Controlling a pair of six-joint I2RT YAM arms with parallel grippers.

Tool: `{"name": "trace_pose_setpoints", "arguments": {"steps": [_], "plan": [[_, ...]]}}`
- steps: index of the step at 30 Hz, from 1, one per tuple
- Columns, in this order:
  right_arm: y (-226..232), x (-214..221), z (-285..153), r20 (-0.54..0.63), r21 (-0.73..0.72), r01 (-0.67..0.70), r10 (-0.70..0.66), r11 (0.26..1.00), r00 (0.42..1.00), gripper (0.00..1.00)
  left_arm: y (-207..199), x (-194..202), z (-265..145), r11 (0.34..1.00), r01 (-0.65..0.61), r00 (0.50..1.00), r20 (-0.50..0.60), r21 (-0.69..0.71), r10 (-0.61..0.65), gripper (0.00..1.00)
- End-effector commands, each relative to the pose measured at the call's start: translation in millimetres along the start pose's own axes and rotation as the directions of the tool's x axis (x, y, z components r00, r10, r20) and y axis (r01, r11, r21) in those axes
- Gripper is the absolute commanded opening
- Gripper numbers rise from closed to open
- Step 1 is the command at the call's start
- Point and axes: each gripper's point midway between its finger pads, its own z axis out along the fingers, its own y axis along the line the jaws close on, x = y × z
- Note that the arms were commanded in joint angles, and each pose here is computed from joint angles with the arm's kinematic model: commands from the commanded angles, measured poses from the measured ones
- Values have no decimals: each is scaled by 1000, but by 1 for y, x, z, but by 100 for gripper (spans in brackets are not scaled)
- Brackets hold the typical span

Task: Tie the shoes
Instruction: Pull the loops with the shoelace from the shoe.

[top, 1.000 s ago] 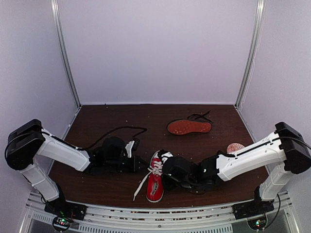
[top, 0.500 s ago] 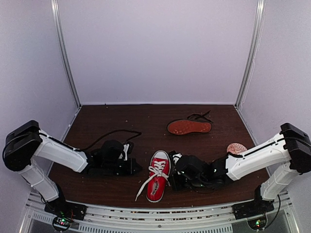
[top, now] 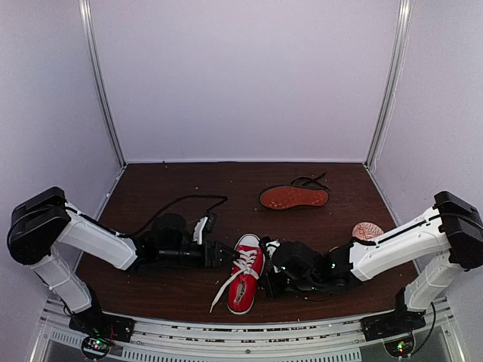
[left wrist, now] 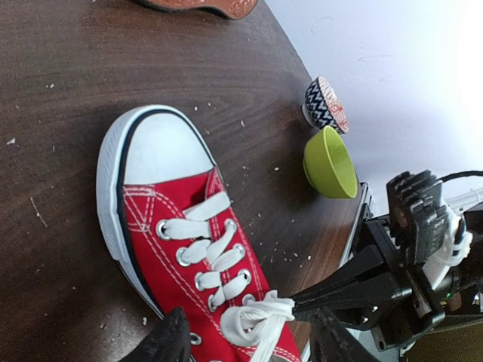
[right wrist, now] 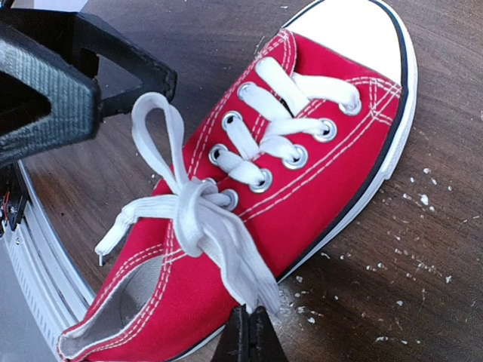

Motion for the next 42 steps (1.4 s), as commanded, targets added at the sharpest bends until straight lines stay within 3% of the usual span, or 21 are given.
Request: {"name": "trace_pose_setpoints", "arguments": {"steps": [1, 13, 21, 30, 42], "plan": [[6, -8, 1, 16, -16, -12, 12, 1000, 1000, 0, -16, -5, 7, 996, -21, 1000, 7, 86, 21, 56], [7, -8, 4, 11, -15, -8, 8, 1000, 1000, 0, -13, 6, 18, 997, -18, 998, -56, 69, 22, 35], [5, -7, 3, 10, -11, -9, 9, 1000, 1000, 0, -4, 8, 16, 1000, -5, 999, -50, 29, 6, 0], [-5, 4, -3, -14, 6, -8, 8, 1000, 1000, 0, 32, 7, -3, 991, 76, 997, 22, -113, -74, 0], [-29, 30, -13, -46, 22, -46, 47, 999, 998, 0, 64, 10, -18, 960, 128, 992, 40, -247, -122, 0]]}}
